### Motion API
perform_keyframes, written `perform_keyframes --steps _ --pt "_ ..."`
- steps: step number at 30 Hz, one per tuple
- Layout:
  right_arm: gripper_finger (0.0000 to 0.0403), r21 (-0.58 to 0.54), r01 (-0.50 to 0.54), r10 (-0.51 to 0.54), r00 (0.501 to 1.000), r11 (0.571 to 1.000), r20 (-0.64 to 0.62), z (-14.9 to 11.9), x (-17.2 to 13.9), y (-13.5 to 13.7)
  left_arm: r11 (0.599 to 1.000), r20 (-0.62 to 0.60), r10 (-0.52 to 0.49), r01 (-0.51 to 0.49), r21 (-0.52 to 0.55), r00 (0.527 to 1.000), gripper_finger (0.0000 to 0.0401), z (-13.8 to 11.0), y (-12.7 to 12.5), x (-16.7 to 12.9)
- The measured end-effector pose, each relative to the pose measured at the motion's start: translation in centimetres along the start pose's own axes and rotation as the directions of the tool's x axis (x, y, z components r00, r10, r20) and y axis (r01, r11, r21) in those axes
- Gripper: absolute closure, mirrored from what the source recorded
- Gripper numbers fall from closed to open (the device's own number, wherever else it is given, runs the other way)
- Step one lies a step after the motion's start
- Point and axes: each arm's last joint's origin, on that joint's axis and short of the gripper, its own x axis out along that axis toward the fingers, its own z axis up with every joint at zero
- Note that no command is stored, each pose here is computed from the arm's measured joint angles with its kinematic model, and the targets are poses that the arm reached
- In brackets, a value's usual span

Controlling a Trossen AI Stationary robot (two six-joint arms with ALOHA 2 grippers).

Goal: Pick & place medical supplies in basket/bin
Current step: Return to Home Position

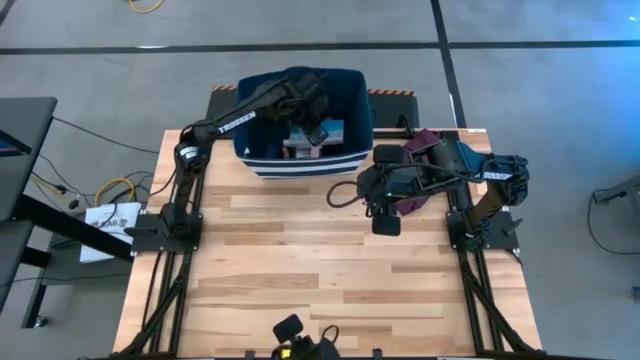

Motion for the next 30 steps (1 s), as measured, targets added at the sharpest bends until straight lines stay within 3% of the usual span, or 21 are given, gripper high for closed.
perform_keyframes --steps 5,15,23,27,30 --pt "0.0233 0.06 0.0 0.0 1.0 0.998 0.0 0.0 0.0 0.0 0.996 0.022 0.086 -0.087 0.032 0.996 0.03 0.5 0.0 -1.6" --pt "0.0233 0.075 -0.002 0.002 1.0 0.997 0.0 0.0 0.0 0.0 0.997 0.073 0.046 -0.051 0.062 0.996 0.0287 0.1 -0.4 -8.3" --pt "0.0233 0.176 -0.004 0.004 1.0 0.984 0.0 0.0 0.0 0.1 0.991 0.068 0.073 -0.081 0.111 0.995 0.0287 -4.0 -2.2 -17.5" --pt "0.0233 0.112 -0.008 0.008 1.0 0.994 0.003 0.0 -0.1 0.4 0.991 0.135 0.098 -0.109 0.077 0.986 0.0287 -6.6 -3.6 -22.3" --pt "0.0233 0.051 -0.012 0.011 1.0 0.999 0.022 -0.3 -0.9 0.4 0.994 0.243 0.016 -0.042 0.099 0.97 0.0287 -9.1 -4.5 -26.7"
